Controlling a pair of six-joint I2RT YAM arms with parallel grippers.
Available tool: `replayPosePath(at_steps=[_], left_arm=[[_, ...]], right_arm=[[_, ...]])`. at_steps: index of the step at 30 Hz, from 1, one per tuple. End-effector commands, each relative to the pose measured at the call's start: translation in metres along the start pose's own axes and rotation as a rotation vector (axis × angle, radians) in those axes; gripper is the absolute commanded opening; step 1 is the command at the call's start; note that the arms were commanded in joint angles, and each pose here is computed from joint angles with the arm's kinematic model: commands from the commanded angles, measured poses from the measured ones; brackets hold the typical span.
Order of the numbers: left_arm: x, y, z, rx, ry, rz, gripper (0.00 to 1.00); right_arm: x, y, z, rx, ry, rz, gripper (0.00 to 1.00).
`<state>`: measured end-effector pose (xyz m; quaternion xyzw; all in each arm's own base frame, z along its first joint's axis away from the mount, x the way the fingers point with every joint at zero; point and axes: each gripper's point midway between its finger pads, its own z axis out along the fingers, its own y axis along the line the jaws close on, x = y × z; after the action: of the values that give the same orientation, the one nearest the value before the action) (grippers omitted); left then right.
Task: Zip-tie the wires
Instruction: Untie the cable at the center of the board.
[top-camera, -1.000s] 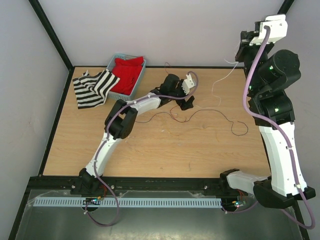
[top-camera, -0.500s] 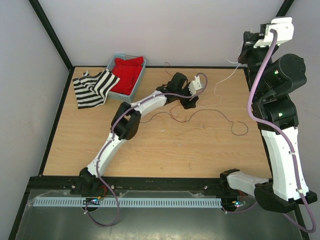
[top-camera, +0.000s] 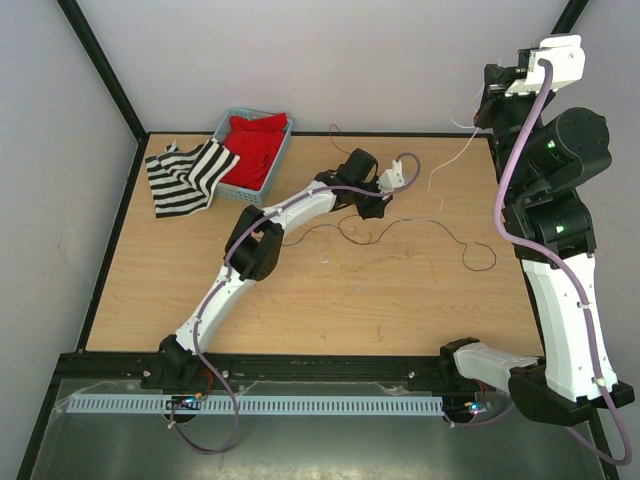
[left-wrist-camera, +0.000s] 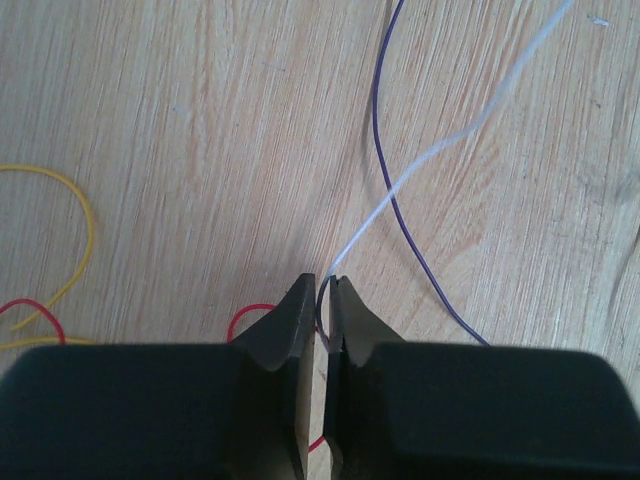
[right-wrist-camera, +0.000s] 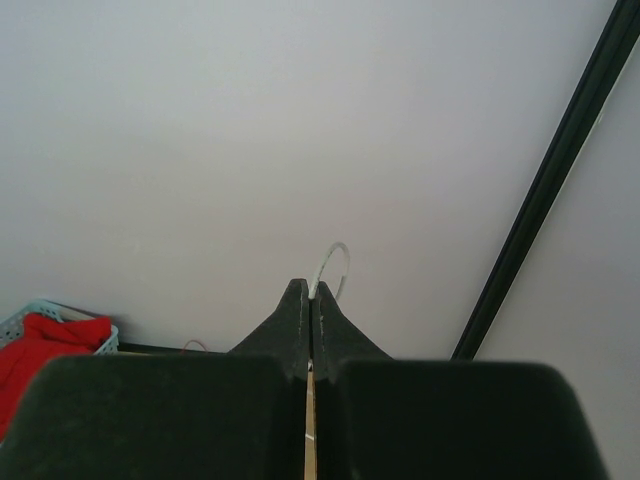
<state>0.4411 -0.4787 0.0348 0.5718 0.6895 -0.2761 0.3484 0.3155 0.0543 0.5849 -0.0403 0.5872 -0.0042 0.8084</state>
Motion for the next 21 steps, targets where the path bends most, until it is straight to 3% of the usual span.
replayPosePath(at_steps=[1,2,14,21], left_arm=[[-0.014,-0.002,-0.002,0.007,-0.026,0.014,0.05],[-0.017,0.0,-0.004,0.003,-0.036,0.005,0.0],[-0.127,0.058,-0.083,-0.138,-0.392,-0.115,0.0],[-0.147,0.098,-0.159,-0.327,-0.415,0.039,0.0]], right_arm=[[-0.018,-0.005,-0.007,0.008,-0.055,0.025,0.0],[-0.018,-0.005,-0.007,0.011,-0.055,0.024,0.0],[0.019,-0.006,-0.001,0.053,0.027,0.031,0.0],[0.06,-0.006,0.001,0.085,0.114,0.021,0.0]])
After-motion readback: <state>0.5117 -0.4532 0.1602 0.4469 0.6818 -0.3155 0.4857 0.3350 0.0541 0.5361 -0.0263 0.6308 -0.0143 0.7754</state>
